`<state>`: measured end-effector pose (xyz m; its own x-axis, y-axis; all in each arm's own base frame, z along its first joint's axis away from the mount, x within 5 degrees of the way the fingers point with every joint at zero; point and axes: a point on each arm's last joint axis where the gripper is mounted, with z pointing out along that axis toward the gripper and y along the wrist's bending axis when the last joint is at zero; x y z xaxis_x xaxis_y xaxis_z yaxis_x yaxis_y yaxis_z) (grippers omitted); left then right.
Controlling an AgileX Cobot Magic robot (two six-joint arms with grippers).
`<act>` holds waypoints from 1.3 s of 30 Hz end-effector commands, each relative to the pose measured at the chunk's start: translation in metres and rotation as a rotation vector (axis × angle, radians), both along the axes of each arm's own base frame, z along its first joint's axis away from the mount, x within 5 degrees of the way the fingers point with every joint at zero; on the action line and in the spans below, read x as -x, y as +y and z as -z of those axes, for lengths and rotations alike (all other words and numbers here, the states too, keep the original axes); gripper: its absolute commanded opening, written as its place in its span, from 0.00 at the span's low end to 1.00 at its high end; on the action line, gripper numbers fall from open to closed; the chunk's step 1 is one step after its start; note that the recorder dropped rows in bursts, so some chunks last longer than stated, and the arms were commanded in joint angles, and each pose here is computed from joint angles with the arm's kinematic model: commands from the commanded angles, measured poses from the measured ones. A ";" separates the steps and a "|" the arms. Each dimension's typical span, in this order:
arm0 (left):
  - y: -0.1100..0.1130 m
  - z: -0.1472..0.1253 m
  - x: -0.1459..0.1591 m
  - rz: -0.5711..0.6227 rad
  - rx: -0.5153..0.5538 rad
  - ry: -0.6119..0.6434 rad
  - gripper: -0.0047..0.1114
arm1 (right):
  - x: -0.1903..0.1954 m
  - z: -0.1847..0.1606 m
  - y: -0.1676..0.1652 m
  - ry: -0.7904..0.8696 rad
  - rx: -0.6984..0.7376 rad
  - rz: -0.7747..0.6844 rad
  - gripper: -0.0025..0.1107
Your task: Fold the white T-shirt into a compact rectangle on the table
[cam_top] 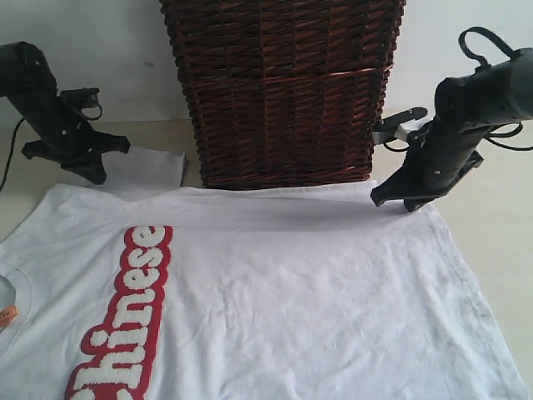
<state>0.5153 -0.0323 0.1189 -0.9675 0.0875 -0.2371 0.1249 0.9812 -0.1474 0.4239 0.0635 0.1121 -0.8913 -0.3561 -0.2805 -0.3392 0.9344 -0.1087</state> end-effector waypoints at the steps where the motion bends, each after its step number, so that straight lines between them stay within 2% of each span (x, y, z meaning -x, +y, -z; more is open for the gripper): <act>1: -0.006 -0.055 0.008 0.121 0.007 -0.068 0.04 | 0.003 -0.039 0.007 -0.076 -0.084 -0.102 0.02; 5: -0.005 -0.108 0.025 0.204 -0.015 -0.095 0.04 | 0.007 -0.079 0.010 -0.171 -0.119 -0.131 0.02; 8: -0.007 -0.147 0.037 0.323 -0.056 -0.185 0.04 | 0.013 -0.102 0.009 -0.214 -0.124 -0.135 0.02; 10: -0.009 -0.170 0.054 0.346 -0.070 -0.211 0.04 | 0.017 -0.113 0.009 -0.224 -0.130 -0.136 0.02; 14: -0.020 -0.200 0.099 0.489 -0.107 -0.234 0.04 | 0.023 -0.127 0.012 -0.233 -0.186 -0.111 0.02; 17: -0.018 -0.206 0.137 0.539 -0.167 -0.197 0.04 | 0.027 -0.133 0.017 -0.227 -0.243 -0.124 0.02; 21: -0.004 -0.207 0.192 0.573 -0.267 -0.139 0.04 | 0.034 -0.135 0.026 -0.206 -0.350 -0.160 0.02; 23: 0.000 -0.204 0.218 0.686 -0.304 -0.123 0.04 | 0.038 -0.132 0.027 -0.209 -0.372 -0.166 0.02; 26: 0.007 -0.178 0.259 0.932 -0.351 -0.045 0.05 | 0.044 -0.128 0.026 -0.208 -0.372 -0.158 0.02; 28: 0.013 -0.160 0.283 1.073 -0.384 -0.002 0.10 | 0.047 -0.127 0.025 -0.216 -0.379 -0.143 0.02; 29: 0.015 -0.152 0.289 1.104 -0.412 -0.007 0.14 | 0.049 -0.128 0.026 -0.217 -0.387 -0.140 0.02; 31: 0.020 -0.131 0.298 1.132 -0.482 -0.037 0.27 | 0.050 -0.130 0.025 -0.218 -0.388 -0.142 0.02; 34: 0.022 -0.105 0.302 1.162 -0.565 -0.120 0.61 | 0.051 -0.131 0.026 -0.217 -0.393 -0.141 0.02; 36: 0.021 -0.091 0.301 1.163 -0.604 -0.224 0.90 | 0.051 -0.131 0.026 -0.217 -0.393 -0.143 0.02; 37: 0.019 -0.086 0.301 1.156 -0.616 -0.269 0.94 | 0.051 -0.131 0.026 -0.217 -0.392 -0.145 0.02; 39: 0.017 -0.080 0.299 1.146 -0.647 -0.368 0.94 | 0.051 -0.131 0.026 -0.219 -0.390 -0.150 0.02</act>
